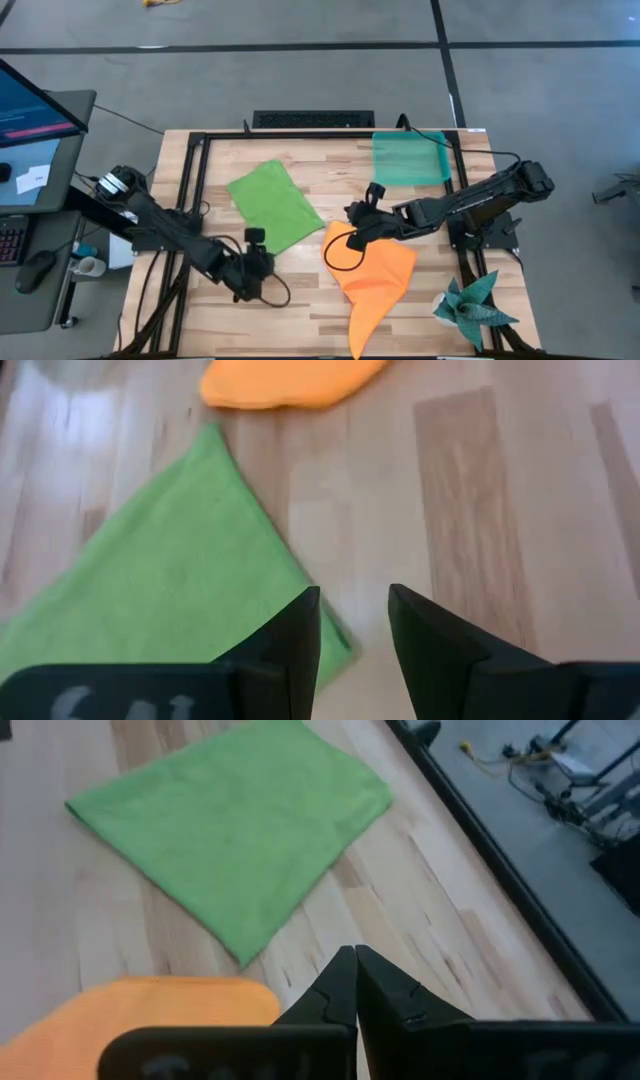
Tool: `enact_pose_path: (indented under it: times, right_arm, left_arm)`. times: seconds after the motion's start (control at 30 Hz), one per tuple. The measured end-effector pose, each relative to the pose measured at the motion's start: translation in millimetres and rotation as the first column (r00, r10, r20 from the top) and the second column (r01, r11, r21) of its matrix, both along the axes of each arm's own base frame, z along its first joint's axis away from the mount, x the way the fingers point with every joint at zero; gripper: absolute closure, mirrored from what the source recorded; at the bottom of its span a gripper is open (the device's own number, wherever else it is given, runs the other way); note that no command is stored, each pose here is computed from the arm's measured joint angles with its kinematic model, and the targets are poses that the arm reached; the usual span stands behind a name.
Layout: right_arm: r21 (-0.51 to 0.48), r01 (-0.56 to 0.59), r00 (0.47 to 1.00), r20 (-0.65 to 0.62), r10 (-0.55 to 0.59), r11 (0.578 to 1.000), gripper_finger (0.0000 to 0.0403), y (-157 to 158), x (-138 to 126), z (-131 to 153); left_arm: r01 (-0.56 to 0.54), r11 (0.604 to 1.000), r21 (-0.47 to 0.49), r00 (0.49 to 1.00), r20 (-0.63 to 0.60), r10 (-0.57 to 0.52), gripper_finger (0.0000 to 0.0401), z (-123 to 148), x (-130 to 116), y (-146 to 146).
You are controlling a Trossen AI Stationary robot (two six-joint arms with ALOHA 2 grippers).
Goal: Roll microfiber towels into tight, uniform cylinder then place into a basket
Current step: Fold the green microfiber towel
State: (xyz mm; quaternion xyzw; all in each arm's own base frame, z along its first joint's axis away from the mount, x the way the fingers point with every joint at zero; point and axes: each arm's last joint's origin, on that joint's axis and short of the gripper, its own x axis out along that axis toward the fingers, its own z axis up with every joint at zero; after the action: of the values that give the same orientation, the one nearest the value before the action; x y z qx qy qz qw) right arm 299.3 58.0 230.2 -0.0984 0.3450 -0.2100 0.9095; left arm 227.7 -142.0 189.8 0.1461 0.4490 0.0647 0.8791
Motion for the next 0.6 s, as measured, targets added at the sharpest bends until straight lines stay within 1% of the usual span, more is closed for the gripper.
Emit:
enact_pose_path:
  times: [0.07, 0.13, 0.2, 0.27, 0.37, 0.47, 0.6]
  right_arm:
    - [-0.005, -0.003, 1.0, 0.002, 0.003, 1.0, 0.0376, -1, 1, 1]
    - [-0.006, 0.002, 1.0, 0.002, -0.002, 1.0, 0.0375, -2, 1, 1]
    - [-0.006, 0.005, 1.0, -0.001, -0.005, 1.0, 0.0374, -3, 1, 1]
    - [-0.008, 0.009, 1.0, 0.002, -0.009, 1.0, 0.0375, -5, 1, 1]
    - [-0.01, 0.008, 1.0, -0.002, -0.008, 1.0, 0.0375, -5, 1, 1]
    - [-0.005, 0.003, 1.0, -0.006, -0.003, 1.0, 0.0373, -5, 1, 0]
    - [0.029, -0.03, 1.0, -0.009, 0.03, 0.999, 0.0372, -4, 2, 0]
  left_arm:
    - [0.021, 1.0, -0.007, 1.0, 0.006, -0.021, 0.0287, -5, 4, -5]
    - [0.028, 1.0, 0.004, 0.999, -0.021, -0.028, 0.0287, -10, 4, -6]
    - [0.023, 1.0, 0.01, 0.999, -0.024, -0.023, 0.0287, -15, 7, -8]
    - [0.007, 0.999, 0.039, 0.999, -0.045, -0.005, 0.0286, -21, 8, -6]
    - [-0.065, 0.997, 0.049, 0.998, -0.02, 0.066, 0.028, -27, 12, -5]
    - [-0.144, 0.989, 0.022, 0.99, 0.003, 0.144, 0.0263, -31, 15, -1]
    - [-0.188, 0.982, 0.019, 0.982, -0.003, 0.188, 0.023, -34, 19, 5]
